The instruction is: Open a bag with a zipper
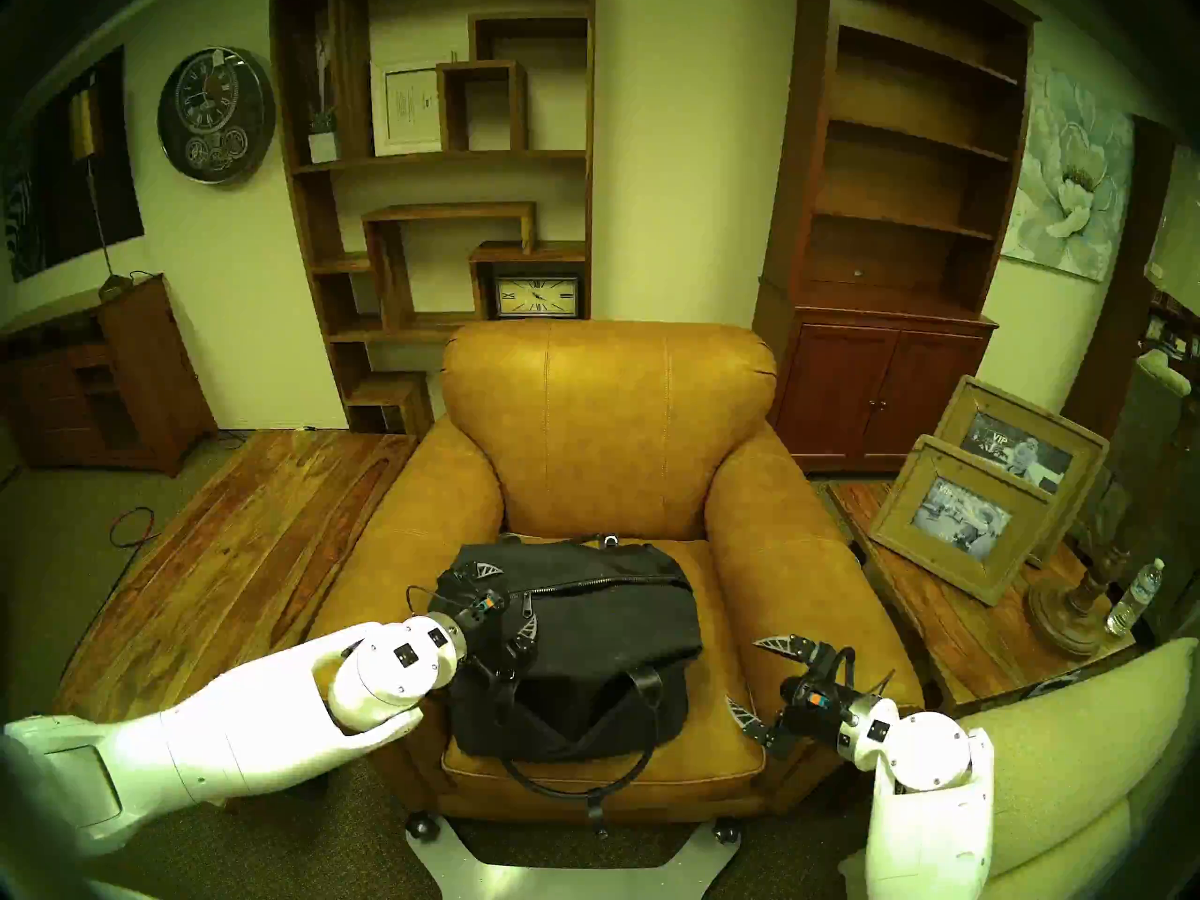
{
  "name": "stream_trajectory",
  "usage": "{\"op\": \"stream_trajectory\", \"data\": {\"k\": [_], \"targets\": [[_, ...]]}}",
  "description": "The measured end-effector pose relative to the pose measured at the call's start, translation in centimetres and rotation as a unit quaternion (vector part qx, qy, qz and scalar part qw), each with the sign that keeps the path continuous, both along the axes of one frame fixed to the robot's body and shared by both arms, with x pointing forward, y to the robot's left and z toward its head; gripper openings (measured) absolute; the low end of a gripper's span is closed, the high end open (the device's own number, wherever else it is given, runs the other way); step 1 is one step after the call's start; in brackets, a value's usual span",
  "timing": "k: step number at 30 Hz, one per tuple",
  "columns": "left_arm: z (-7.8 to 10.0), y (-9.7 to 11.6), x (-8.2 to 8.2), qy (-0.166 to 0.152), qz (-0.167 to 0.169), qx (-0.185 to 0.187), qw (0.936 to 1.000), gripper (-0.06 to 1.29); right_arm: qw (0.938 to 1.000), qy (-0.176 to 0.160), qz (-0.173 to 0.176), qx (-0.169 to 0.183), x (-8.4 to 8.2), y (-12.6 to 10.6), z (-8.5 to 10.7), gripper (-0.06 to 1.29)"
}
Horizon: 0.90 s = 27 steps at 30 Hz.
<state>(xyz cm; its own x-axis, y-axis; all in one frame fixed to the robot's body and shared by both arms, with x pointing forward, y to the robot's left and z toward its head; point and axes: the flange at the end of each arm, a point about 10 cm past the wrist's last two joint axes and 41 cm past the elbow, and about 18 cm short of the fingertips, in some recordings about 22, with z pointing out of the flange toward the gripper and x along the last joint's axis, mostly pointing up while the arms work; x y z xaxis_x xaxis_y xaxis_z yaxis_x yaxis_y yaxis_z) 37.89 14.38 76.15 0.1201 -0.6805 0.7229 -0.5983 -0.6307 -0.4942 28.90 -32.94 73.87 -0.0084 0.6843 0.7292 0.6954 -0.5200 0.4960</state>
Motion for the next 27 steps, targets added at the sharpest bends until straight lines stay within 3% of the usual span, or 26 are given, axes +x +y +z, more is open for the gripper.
{"op": "stream_trajectory", "data": {"k": [8, 9, 13, 14, 16, 27], "targets": [[-0.27, 0.14, -0.23, 0.01, -0.015, 0.008, 0.9998, 1.18, 1.0, 0.0, -0.001, 0.0, 0.07, -0.05, 0.0, 1.22], [-0.34, 0.15, -0.25, 0.011, -0.016, 0.01, 0.9998, 1.09, 1.0, 0.001, -0.001, 0.0, 0.08, -0.06, -0.03, 1.22], [-0.54, 0.29, -0.21, 0.012, -0.018, 0.014, 0.9997, 0.96, 1.0, 0.001, -0.001, 0.001, 0.11, -0.1, -0.11, 1.22], [-0.57, 0.34, -0.17, 0.011, -0.018, 0.015, 0.9997, 0.76, 1.0, 0.001, -0.001, 0.001, 0.12, -0.1, -0.12, 1.22], [-0.57, 0.38, -0.11, 0.009, -0.018, 0.016, 0.9997, 0.63, 1.0, 0.001, -0.001, 0.001, 0.14, -0.11, -0.12, 1.22], [-0.7, 0.25, 0.2, 0.004, -0.02, 0.016, 0.9997, 0.66, 1.0, -0.001, 0.0, 0.0, 0.32, -0.1, -0.01, 1.22]]}}
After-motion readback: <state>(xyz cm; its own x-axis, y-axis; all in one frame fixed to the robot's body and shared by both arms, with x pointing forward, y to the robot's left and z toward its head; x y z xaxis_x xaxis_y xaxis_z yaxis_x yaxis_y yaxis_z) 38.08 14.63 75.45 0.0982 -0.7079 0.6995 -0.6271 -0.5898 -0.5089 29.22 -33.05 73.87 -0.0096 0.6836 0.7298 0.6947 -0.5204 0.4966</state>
